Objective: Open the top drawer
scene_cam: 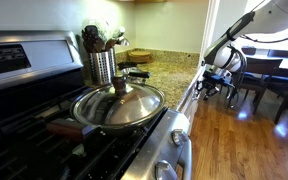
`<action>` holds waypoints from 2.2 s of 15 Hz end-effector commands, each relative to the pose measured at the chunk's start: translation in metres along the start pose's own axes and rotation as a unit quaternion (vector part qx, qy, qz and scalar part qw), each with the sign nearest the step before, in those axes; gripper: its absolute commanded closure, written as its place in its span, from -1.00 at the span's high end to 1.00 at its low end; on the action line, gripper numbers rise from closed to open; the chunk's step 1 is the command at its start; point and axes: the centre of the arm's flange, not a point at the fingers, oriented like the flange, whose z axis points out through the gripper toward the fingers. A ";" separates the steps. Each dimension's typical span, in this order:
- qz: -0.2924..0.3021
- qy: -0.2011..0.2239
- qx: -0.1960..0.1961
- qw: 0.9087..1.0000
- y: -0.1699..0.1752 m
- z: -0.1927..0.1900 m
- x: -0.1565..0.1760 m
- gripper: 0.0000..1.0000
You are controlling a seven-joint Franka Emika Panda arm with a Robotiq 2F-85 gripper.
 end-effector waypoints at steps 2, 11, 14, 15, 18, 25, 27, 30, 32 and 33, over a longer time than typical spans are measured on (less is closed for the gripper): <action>0.011 -0.001 -0.011 1.000 -0.007 0.012 0.005 -0.89; -0.034 0.014 -0.083 0.996 0.009 -0.002 -0.003 -0.90; -0.028 0.021 -0.098 0.995 0.022 -0.007 -0.006 -0.90; -0.026 0.019 -0.100 0.994 0.026 -0.007 -0.006 -0.90; -0.020 0.019 -0.106 0.994 0.042 -0.006 -0.009 -0.91; -0.018 0.020 -0.094 0.995 0.041 -0.006 0.000 -0.92; -0.017 0.015 -0.100 0.995 0.047 0.002 -0.002 -0.92; -0.021 0.019 -0.106 0.994 0.053 -0.004 -0.010 -0.96; -0.036 0.025 -0.133 0.990 0.075 -0.020 -0.023 -0.58; -0.043 0.026 -0.148 0.988 0.087 -0.025 -0.028 -0.47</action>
